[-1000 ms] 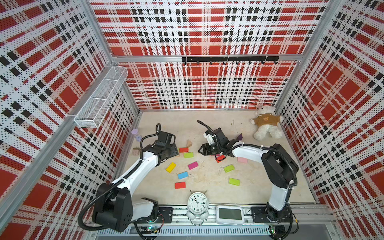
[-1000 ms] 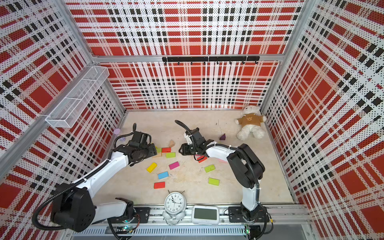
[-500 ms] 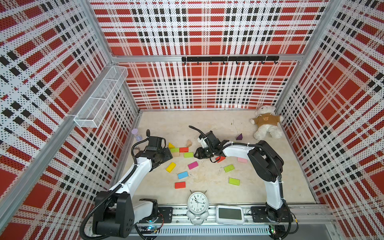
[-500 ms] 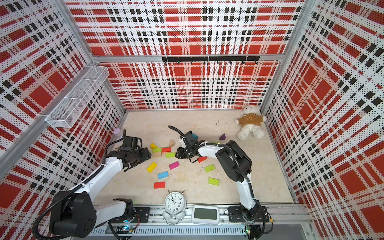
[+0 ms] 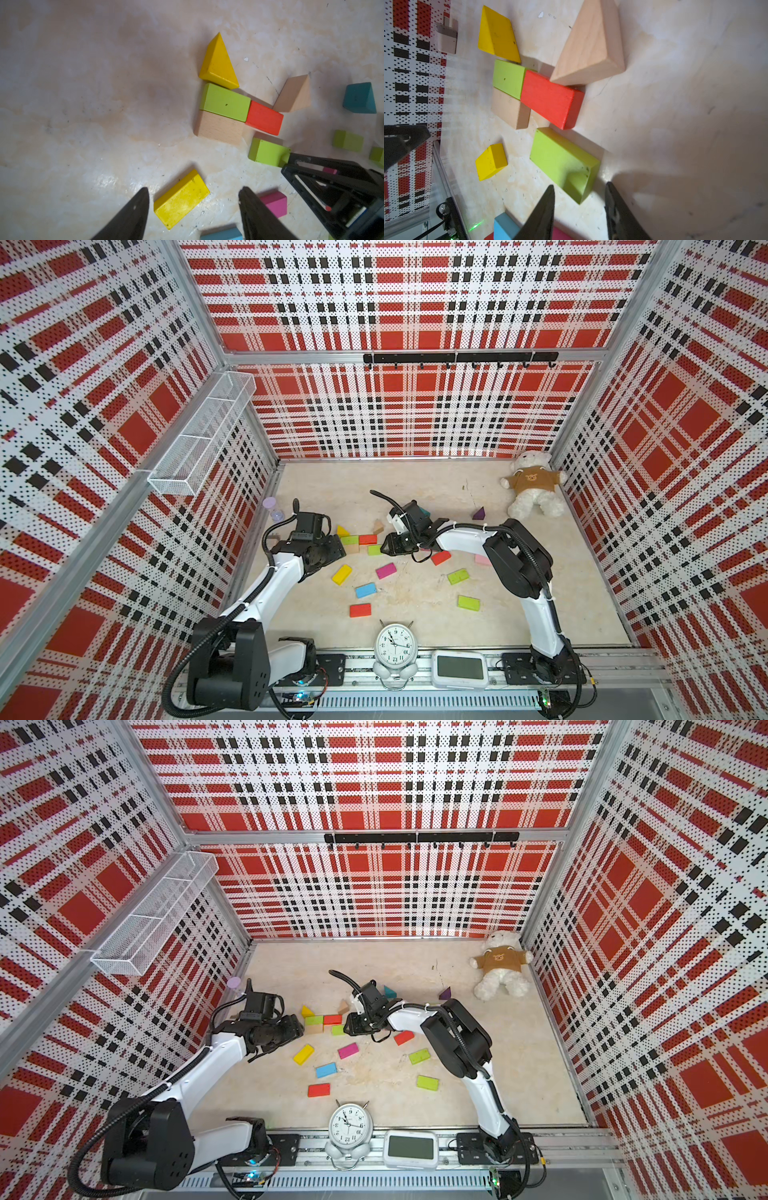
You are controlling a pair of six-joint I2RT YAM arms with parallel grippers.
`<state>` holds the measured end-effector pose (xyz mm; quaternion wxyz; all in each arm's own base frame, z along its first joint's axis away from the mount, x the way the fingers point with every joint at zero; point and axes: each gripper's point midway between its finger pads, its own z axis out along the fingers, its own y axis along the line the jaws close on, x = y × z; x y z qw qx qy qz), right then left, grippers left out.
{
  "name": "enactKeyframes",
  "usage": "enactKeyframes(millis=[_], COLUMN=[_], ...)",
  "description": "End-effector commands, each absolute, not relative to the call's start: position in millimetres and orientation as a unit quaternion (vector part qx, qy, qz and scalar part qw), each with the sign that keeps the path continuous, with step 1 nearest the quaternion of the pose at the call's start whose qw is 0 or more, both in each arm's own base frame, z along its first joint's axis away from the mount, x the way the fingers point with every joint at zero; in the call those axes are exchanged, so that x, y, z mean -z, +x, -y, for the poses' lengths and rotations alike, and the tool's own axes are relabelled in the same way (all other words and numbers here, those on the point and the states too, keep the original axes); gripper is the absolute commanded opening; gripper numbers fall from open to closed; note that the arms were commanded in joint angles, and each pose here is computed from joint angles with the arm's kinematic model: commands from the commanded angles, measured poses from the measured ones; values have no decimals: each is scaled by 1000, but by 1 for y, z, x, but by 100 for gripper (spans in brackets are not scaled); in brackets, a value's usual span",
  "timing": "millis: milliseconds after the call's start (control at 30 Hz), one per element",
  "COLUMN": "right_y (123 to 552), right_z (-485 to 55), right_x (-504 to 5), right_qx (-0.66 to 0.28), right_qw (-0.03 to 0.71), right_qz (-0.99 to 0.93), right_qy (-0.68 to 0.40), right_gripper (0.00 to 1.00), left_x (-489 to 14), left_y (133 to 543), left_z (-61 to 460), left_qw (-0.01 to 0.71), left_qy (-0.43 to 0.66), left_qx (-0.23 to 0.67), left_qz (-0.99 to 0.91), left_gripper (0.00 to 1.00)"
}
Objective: Assemble a carrot with building blocks
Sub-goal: Assemble the building block at the center of the board.
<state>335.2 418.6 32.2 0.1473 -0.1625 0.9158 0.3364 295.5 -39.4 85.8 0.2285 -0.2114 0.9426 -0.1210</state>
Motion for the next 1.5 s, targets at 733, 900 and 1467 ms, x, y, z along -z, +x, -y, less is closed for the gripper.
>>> enactKeyframes(millis=[733,900,1467], right_y=[344,346,338], right_z=[-456,-458,-443], right_x=[-37,-39,-83], right_qx=[-376,-380,-378], right_qw=[146,148,188], right_qz=[-901,-899,-890], right_qy=[-160,-159,-171], right_gripper=[40,40,42], left_x=[-78,-78,-87], left_y=[299,299,298], left_z=[43,44,43], left_qw=[219,219,238], left_qy=[-204,-204,-205], left_qx=[134,135,131], left_qz=[-945,-945,-940], left_gripper=[71,71,71])
